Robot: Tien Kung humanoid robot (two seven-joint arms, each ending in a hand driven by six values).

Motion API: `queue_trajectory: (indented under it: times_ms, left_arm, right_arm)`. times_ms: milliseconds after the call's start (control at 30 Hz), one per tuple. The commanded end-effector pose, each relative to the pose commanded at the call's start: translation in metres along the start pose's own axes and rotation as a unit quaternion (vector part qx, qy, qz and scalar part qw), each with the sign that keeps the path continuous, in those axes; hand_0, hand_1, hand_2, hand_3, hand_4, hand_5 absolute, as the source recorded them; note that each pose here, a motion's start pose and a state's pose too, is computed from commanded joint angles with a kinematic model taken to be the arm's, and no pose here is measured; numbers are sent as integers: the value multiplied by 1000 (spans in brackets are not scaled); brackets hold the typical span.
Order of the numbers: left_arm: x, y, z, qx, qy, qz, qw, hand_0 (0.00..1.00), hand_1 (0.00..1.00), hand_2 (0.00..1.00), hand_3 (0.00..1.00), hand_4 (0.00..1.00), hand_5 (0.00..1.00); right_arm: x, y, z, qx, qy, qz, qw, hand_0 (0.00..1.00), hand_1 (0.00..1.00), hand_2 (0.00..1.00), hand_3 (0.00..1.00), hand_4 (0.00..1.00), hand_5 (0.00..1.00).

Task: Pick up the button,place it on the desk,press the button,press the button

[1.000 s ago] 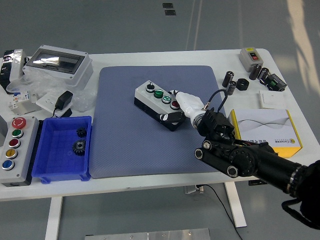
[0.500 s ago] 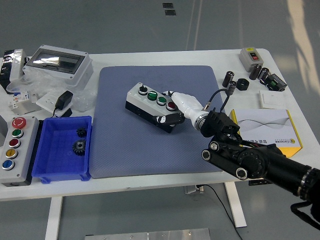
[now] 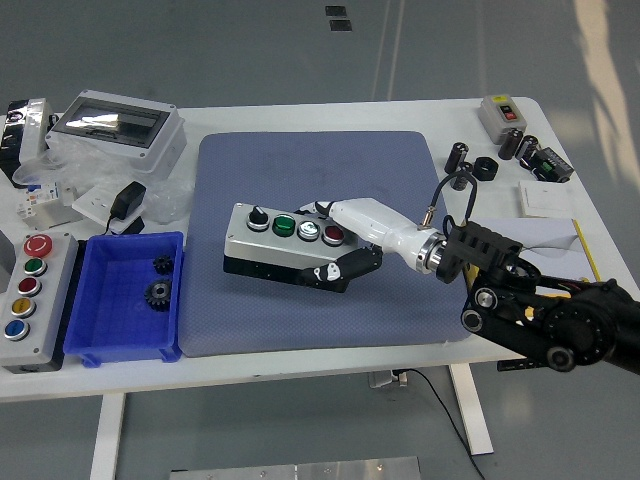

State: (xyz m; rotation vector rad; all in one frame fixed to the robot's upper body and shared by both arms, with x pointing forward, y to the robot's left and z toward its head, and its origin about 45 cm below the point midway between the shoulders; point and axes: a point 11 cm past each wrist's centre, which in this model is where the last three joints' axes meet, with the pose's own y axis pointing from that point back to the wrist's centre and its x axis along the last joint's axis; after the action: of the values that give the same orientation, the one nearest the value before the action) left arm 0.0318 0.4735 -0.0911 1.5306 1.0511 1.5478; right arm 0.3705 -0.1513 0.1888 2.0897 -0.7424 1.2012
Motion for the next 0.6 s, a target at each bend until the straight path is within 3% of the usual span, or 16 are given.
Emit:
queue_trajectory:
  times_ms: [133, 167, 333, 367, 533, 567, 600]
  left_arm:
    - [0, 0, 3, -3, -1, 0, 1000, 625, 514, 531, 590, 598, 217]
    - [0, 0, 3, -3, -2, 0, 1000, 625, 514, 531, 590, 599, 218]
    - [-1, 0, 2, -2, -2, -1, 1000, 625, 514, 531, 590, 599, 218]
    - [-1, 0, 2, -2, -2, -1, 1000, 625, 515, 531, 590, 603, 226]
    - [-1, 0, 2, -2, -3, -1, 1000, 625, 515, 531, 590, 603, 226]
    - [-1, 0, 2, -2, -3, -1, 1000, 625, 515, 531, 590, 603, 231]
    - [-1, 0, 3, -2, -3, -1, 1000, 625, 515, 531, 590, 603, 231]
  right_arm:
    - [-12, 3, 8, -12, 52, -5, 999, 86, 289, 297, 219, 2, 2]
    - [-14, 4, 10, -15, 64, -6, 998, 206, 323, 328, 235, 2, 2]
    - [-18, 6, 21, -33, 96, -14, 995, 206, 323, 328, 235, 2, 2]
    - [-18, 6, 23, -37, 97, -17, 994, 403, 508, 524, 382, 228, 2]
    - [-17, 8, 32, -51, 88, -30, 994, 403, 508, 524, 382, 228, 2]
    - [-17, 8, 33, -52, 87, -30, 994, 479, 559, 572, 603, 262, 2]
    - [-17, 9, 34, -53, 86, -31, 994, 479, 559, 572, 603, 262, 2]
